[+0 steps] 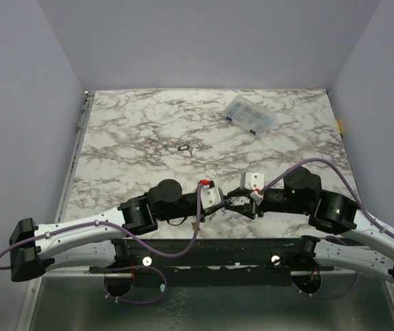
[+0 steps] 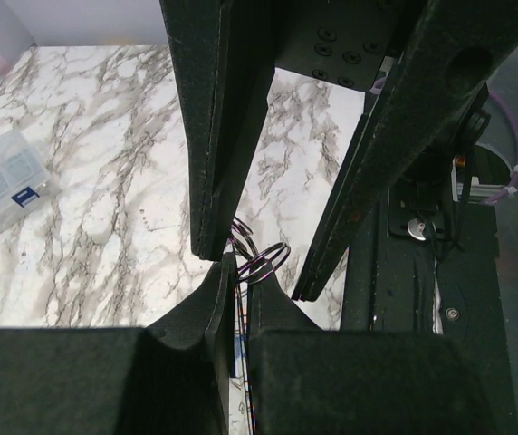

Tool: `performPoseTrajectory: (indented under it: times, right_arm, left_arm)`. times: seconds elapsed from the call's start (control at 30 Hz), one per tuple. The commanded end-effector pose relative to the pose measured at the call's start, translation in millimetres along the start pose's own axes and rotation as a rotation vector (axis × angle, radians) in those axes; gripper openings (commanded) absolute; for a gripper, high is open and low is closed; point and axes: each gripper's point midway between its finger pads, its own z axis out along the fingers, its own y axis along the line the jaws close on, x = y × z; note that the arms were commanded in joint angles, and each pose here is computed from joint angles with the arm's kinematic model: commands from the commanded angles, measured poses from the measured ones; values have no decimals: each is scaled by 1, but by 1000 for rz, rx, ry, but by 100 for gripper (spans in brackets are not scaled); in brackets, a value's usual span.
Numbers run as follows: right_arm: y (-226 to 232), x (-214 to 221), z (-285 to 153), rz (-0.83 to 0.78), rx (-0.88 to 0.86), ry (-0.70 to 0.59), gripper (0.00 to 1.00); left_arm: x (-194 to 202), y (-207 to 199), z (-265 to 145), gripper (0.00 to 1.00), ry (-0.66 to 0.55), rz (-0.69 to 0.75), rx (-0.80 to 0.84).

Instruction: Put the keys on the keyring

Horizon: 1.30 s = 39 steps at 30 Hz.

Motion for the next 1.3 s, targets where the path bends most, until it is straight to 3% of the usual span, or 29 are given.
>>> performPoseTrajectory:
  times: [0.0, 0.3, 0.63, 1.27]
  right_arm:
    - [4, 10, 1, -9, -16, 34, 45]
    - [-5, 18, 2, -37, 26, 59, 40]
    - [-22, 8, -10, -73, 127, 35, 23]
    - [-27, 6, -20, -94, 161, 39, 17]
  left_arm:
    - [-38, 6, -2, 0, -93, -2, -15]
    - [-39, 4, -1, 0, -97, -12, 0]
    - [-39, 1, -2, 0, -103, -24, 14]
    - [-35, -2, -3, 0, -105, -6, 31]
